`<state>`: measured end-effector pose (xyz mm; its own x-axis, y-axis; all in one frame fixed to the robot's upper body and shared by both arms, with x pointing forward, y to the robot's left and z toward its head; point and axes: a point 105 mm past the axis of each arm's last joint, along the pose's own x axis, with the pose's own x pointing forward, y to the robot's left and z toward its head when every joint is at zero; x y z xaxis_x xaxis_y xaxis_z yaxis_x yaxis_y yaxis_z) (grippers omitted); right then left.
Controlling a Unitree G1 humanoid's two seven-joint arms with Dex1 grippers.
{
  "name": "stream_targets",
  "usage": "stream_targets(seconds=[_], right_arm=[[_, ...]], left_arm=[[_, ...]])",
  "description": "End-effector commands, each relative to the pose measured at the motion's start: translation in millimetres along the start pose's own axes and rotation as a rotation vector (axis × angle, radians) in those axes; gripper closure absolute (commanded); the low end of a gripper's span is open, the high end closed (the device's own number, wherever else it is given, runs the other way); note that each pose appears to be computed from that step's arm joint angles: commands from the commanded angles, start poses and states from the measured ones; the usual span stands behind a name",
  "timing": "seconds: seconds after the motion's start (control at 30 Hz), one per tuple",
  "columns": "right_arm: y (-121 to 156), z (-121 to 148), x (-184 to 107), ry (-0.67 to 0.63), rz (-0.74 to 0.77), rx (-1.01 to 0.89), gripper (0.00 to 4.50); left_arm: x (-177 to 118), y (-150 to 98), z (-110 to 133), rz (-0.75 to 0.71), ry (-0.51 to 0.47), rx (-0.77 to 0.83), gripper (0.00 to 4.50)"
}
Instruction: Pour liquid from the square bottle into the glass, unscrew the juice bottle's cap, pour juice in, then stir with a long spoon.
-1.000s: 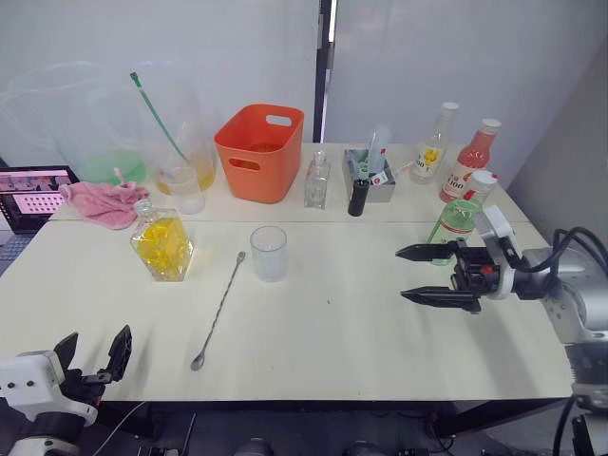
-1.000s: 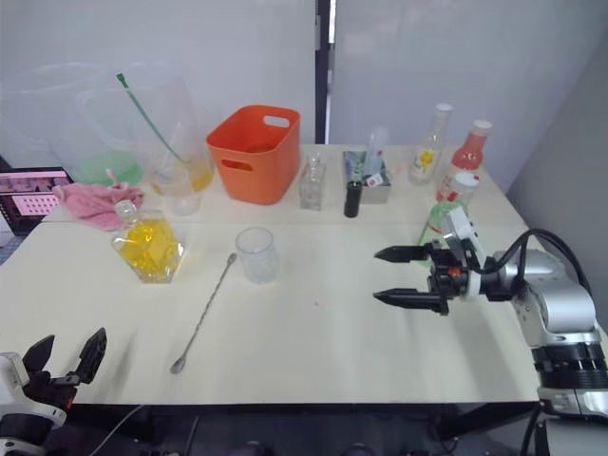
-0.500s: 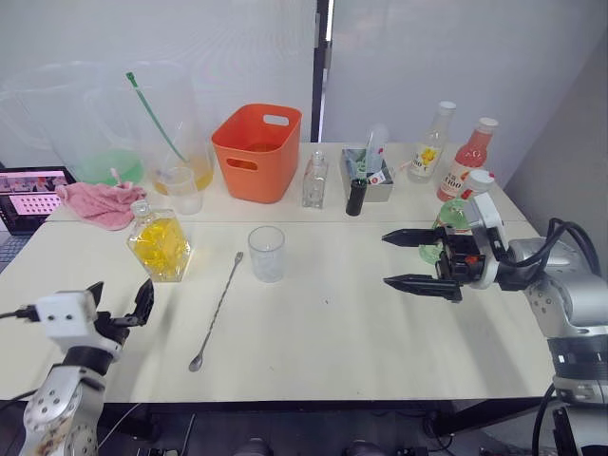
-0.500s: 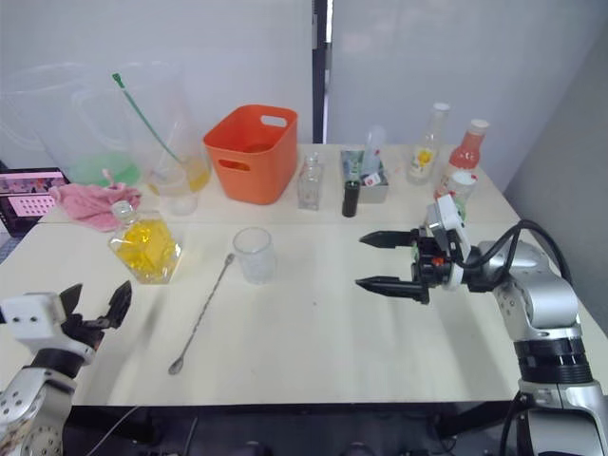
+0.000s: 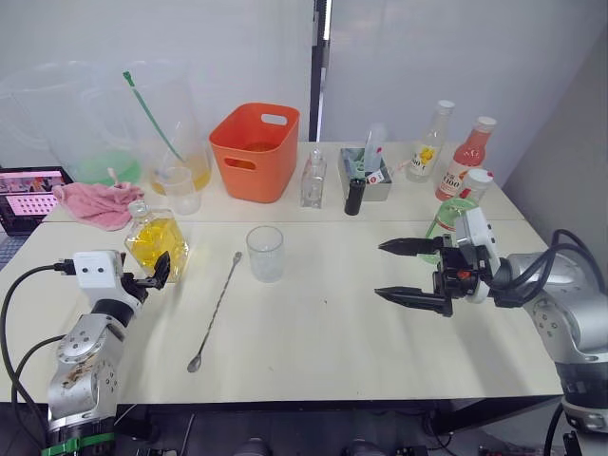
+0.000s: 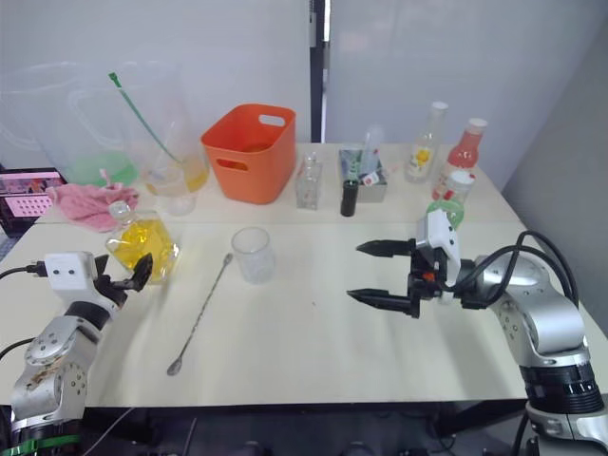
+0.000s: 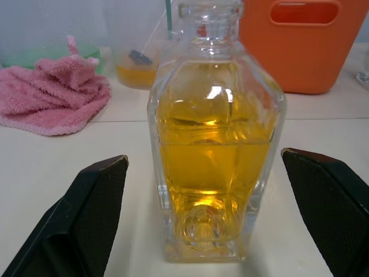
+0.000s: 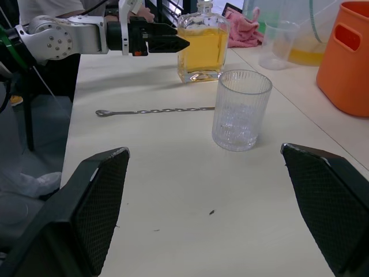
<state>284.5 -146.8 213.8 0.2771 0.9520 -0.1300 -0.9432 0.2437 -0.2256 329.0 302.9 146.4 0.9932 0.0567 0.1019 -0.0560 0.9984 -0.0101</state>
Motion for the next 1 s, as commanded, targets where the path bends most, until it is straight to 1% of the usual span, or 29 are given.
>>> stream_targets(seconds=[0.03, 0.2, 0.37, 0.53, 0.63, 0.7, 0.73, 0.87, 0.93, 1.0], right_arm=[[1.8, 8.5, -3.4, 0.0, -0.016, -0.038, 0.03], [3.0, 10.4, -0.7, -0.002, -0.019, -0.042, 0.03], [5.4, 11.1, -0.1, -0.003, -0.03, -0.044, 0.03], [6.7, 10.0, -0.7, 0.002, -0.038, -0.044, 0.03], [7.7, 9.0, -0.2, 0.005, -0.041, -0.045, 0.0], [7.9, 9.0, 0.1, 0.006, -0.042, -0.046, 0.0], [8.1, 8.9, 0.6, 0.006, -0.042, -0.046, 0.0], [7.8, 9.2, 1.8, 0.005, -0.039, -0.046, 0.0], [7.1, 8.9, 1.9, 0.006, -0.037, -0.046, 0.0], [6.3, 8.9, 2.6, 0.006, -0.034, -0.047, 0.0]], left_arm=[[11.0, -2.2, 12.5, -0.019, -0.034, 0.019, 0.0], [26.7, -9.3, 18.0, -0.083, -0.052, -0.002, 0.0], [46.2, -12.0, 23.9, -0.091, -0.046, 0.024, 0.0], [52.4, -9.8, 24.1, -0.084, -0.042, 0.029, 0.0], [53.6, -2.5, 21.0, -0.049, -0.029, 0.027, 0.83], [53.3, -2.0, 21.1, -0.047, -0.029, 0.028, 1.48], [53.0, -1.1, 21.2, -0.044, -0.029, 0.028, 1.69], [51.5, 4.2, 26.0, -0.027, -0.047, 0.035, 1.69], [50.1, 5.5, 32.3, -0.024, -0.071, 0.034, 1.69], [46.8, 5.2, 45.4, -0.034, -0.12, 0.041, 1.69]])
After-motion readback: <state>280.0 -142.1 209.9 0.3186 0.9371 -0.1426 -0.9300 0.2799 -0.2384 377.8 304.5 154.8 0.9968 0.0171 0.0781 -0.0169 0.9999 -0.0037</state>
